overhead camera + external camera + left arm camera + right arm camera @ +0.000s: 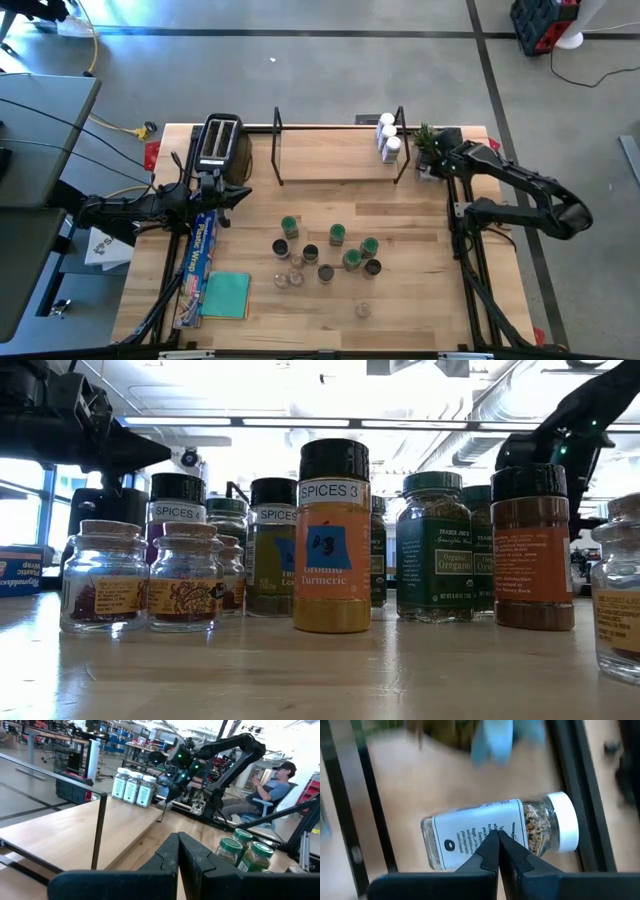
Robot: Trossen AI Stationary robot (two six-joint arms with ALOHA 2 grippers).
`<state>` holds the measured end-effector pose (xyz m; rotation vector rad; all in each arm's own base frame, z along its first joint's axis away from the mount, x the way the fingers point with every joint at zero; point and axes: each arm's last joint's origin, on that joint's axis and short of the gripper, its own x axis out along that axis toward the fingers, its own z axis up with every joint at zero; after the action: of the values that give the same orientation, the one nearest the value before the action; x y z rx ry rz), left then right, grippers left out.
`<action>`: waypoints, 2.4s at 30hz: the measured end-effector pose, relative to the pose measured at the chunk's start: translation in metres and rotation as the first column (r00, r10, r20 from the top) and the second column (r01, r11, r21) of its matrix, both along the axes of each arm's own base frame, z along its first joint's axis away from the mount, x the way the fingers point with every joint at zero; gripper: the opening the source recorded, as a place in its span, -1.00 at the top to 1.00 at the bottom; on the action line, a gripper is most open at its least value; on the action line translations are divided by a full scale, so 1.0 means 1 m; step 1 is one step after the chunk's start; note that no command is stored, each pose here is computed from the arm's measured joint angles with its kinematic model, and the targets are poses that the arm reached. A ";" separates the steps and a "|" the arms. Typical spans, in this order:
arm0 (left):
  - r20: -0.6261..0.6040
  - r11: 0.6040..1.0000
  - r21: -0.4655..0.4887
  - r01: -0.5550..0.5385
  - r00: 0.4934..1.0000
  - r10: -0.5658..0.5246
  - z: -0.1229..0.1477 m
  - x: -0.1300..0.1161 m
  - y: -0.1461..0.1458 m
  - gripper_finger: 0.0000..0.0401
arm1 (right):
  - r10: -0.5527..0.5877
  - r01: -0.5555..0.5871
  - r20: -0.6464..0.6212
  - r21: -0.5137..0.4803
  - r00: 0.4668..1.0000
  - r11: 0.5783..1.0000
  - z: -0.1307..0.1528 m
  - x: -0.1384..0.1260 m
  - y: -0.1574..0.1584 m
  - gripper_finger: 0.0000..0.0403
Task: Shelf spices
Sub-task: Put the white seasoning bottle on the shelf and align it with the other white seasoning bottles
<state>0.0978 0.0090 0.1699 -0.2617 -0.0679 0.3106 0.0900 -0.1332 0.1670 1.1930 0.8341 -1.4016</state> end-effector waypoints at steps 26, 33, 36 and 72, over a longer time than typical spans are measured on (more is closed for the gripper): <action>-0.002 1.000 0.001 0.026 1.000 -0.026 0.000 0.000 -0.001 1.00 | 0.213 -0.168 -0.177 0.236 0.961 0.957 0.039 0.058 0.112 1.00; -0.003 1.000 0.001 0.024 1.000 -0.024 0.000 0.000 -0.001 1.00 | 0.221 -0.134 -0.359 0.252 0.907 0.958 0.033 0.050 0.117 1.00; -0.003 1.000 0.001 0.023 1.000 -0.023 0.000 0.000 -0.001 1.00 | 0.219 -0.133 -0.382 0.239 0.898 0.962 0.028 0.056 0.115 1.00; -0.003 0.996 0.003 0.090 0.996 -0.090 0.000 0.001 -0.002 1.00 | 0.503 -0.462 -0.119 0.262 0.856 0.848 0.041 0.138 0.131 1.00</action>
<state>0.0985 0.0065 0.1697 -0.2605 -0.0534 0.2215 0.2283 -0.0019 0.2081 0.9307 1.3520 -1.0210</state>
